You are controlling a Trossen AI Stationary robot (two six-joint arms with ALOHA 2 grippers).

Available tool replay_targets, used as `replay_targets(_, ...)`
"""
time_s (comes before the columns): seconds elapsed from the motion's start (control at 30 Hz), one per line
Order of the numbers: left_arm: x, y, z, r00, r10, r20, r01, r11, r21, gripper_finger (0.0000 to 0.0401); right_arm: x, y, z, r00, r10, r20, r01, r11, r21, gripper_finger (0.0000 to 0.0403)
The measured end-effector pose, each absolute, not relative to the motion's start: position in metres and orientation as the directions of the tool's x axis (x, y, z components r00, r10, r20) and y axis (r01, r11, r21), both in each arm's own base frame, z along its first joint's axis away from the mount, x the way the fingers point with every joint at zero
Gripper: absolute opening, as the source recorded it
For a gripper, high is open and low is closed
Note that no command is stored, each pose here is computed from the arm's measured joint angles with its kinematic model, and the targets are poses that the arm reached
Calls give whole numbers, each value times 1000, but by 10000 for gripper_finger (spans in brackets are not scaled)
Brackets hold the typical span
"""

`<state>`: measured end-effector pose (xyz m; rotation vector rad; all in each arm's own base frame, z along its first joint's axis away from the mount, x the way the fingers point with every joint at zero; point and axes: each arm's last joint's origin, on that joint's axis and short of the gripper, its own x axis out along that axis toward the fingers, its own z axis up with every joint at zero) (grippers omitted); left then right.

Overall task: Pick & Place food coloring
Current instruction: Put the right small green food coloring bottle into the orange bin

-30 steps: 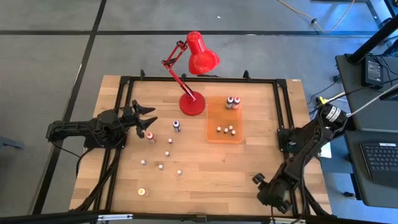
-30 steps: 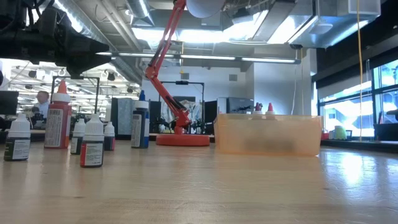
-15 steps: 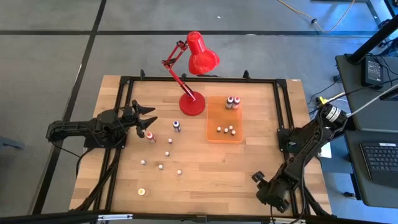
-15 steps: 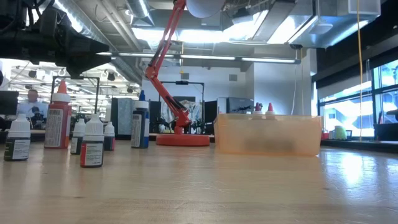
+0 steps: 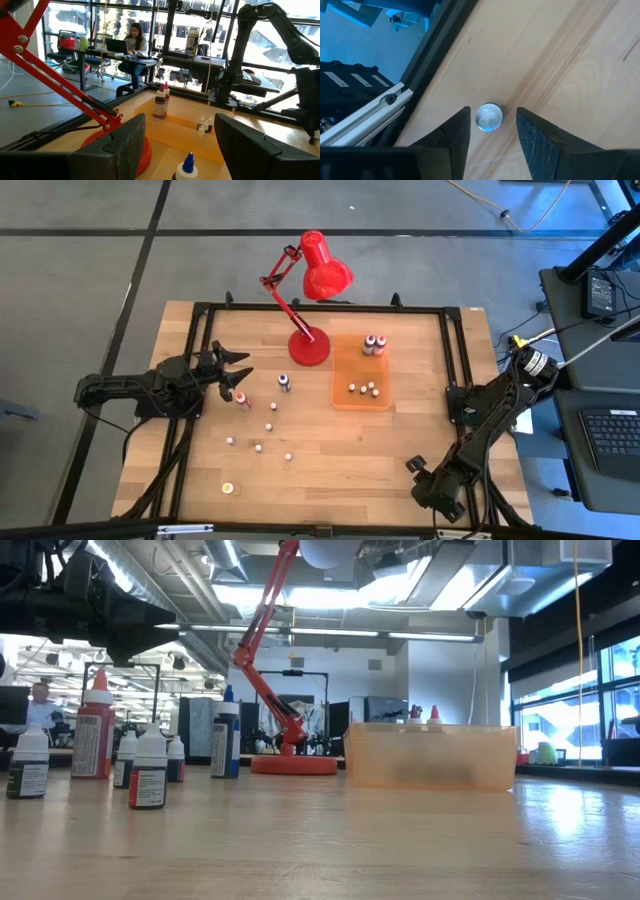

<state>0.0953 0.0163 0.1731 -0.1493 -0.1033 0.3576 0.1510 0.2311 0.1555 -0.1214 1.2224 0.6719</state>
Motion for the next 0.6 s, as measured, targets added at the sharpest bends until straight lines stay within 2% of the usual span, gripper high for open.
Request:
replay_targets(0.37,95,16,173,932,356,75,-341,926,-164,232,151,231,155,176,410,-895,-539,801,261,157)
replay_targets(0.6,95,16,173,931,356,75,-341,926,-164,230,151,231,155,176,410,-895,-538,801,261,99)
